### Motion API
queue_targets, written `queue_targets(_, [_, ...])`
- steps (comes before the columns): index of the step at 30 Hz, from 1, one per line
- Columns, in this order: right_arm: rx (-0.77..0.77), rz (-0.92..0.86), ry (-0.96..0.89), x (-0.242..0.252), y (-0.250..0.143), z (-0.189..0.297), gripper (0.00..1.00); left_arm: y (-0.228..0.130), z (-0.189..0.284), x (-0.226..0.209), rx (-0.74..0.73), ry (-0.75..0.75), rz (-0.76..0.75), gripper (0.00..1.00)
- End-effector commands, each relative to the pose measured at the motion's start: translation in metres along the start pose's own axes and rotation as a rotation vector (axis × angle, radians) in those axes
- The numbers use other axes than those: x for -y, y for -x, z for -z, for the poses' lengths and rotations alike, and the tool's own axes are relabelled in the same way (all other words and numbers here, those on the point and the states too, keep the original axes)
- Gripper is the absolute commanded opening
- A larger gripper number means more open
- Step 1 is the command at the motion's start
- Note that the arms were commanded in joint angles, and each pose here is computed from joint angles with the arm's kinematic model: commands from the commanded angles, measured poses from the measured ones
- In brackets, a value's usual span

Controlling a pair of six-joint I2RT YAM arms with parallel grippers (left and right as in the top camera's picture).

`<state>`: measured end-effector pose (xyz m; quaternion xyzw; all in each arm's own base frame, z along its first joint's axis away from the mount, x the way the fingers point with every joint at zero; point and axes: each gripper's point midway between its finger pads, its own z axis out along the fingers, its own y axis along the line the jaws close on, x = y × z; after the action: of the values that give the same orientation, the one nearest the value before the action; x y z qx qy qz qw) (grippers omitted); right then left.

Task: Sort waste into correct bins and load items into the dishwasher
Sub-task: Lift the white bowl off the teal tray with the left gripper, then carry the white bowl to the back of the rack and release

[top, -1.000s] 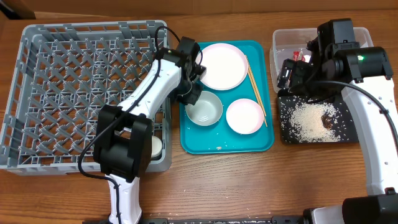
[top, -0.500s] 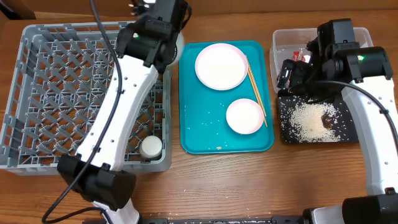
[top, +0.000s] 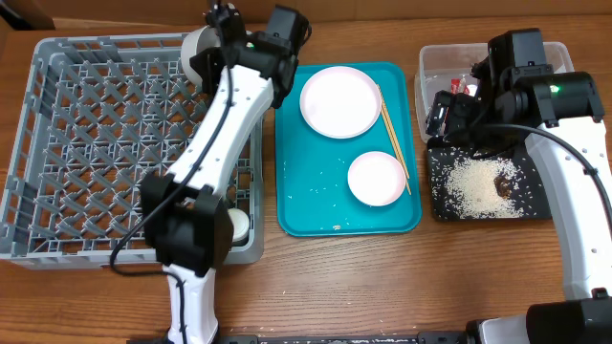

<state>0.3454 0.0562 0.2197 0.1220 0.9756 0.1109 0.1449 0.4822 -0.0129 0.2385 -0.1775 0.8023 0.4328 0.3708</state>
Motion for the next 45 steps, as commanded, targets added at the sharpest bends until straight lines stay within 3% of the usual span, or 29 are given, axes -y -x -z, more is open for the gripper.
queue_targets(1, [0.010, 0.006, 0.012, -0.003, 0.002, 0.002, 1.00, 0.003, -0.010, -0.004, 0.095, 0.175, -0.019, 0.04])
queue_targets(9, [0.010, 0.006, 0.012, -0.003, 0.002, 0.002, 1.00, -0.011, -0.028, 0.026, 0.116, 0.218, -0.026, 0.04])
queue_targets(21, [0.010, 0.006, 0.012, -0.003, 0.002, 0.002, 1.00, -0.011, -0.035, 0.026, 0.127, 0.249, -0.014, 0.04])
queue_targets(29, [0.009, 0.006, 0.012, -0.003, 0.002, 0.002, 1.00, -0.027, -0.040, 0.041, 0.045, 0.152, -0.047, 0.04])
queue_targets(45, [0.010, 0.006, 0.012, -0.003, 0.002, 0.002, 0.99, -0.037, -0.041, 0.047, 0.002, 0.111, -0.076, 0.04])
